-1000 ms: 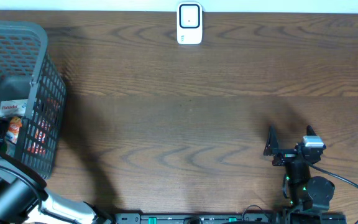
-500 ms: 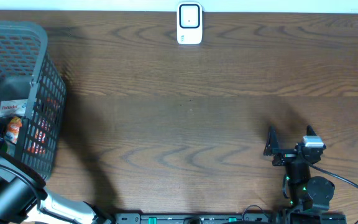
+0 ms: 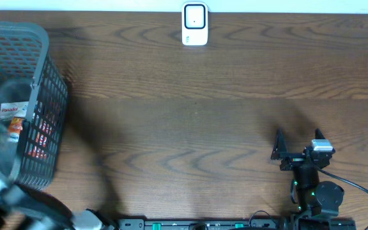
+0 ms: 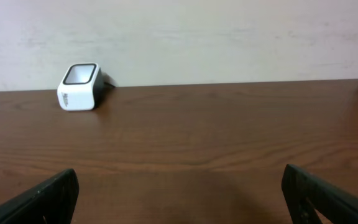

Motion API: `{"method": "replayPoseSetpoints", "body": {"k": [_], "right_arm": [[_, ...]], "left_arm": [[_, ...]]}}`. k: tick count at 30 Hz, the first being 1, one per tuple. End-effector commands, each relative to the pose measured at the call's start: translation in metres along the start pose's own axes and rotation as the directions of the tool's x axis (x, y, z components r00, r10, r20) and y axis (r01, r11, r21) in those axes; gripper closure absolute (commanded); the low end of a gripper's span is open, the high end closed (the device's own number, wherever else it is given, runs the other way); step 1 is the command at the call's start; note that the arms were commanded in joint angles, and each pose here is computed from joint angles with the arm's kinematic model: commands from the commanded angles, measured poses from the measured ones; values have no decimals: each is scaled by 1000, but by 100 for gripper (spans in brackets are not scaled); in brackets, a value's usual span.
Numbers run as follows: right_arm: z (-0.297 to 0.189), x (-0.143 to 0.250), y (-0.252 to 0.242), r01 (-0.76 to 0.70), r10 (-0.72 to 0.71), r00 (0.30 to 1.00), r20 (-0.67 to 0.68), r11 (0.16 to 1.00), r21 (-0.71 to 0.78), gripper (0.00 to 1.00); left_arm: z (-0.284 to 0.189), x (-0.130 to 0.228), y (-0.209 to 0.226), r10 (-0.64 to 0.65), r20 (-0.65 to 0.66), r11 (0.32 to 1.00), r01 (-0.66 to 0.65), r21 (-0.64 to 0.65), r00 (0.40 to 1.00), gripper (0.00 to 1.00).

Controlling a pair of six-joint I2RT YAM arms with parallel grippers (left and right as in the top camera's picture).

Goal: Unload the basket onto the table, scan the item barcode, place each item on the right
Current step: 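Lift the jar out and carry it toward the barcode scanner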

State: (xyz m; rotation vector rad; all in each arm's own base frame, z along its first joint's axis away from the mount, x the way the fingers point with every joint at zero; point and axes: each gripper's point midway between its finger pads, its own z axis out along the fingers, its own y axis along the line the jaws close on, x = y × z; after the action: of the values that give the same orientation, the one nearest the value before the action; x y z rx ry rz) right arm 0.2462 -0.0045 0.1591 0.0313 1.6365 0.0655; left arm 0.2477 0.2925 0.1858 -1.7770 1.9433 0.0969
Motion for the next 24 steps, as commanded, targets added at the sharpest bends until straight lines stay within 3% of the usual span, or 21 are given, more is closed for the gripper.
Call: {"method": "replayPoseSetpoints", "body": {"k": [1,3,7,14,16,21,24], "right_arm": [[0,1,2,-13,13,1000,-3,1000,-5,1],[0,1,2,-13,13,1000,-3,1000,-5,1],[0,1,2,-13,13,1000,-3,1000,-5,1],[0,1,2,-13,13,1000,-3,1000,-6,1],[0,1,2,-13,13,1000,-3,1000,-6,1],[0,1,2,-13,13,1000,-3,1000,-5,1],[0,1,2,-13,13,1000,-3,1000,-5,1]], "left_arm": [[-86,-6,-49,-1,75,946,-23,322,997,33],[-124,3,-64,-20,75,892,-17,451,997,33],[-205,36,-97,2,41,712,-30,701,999,32],[-271,115,-130,204,18,525,-125,842,979,32],[-270,143,-137,286,13,516,-166,840,958,32],[-235,209,-145,470,32,583,-337,739,882,32],[-216,248,-152,564,39,589,-435,681,825,32]]}}
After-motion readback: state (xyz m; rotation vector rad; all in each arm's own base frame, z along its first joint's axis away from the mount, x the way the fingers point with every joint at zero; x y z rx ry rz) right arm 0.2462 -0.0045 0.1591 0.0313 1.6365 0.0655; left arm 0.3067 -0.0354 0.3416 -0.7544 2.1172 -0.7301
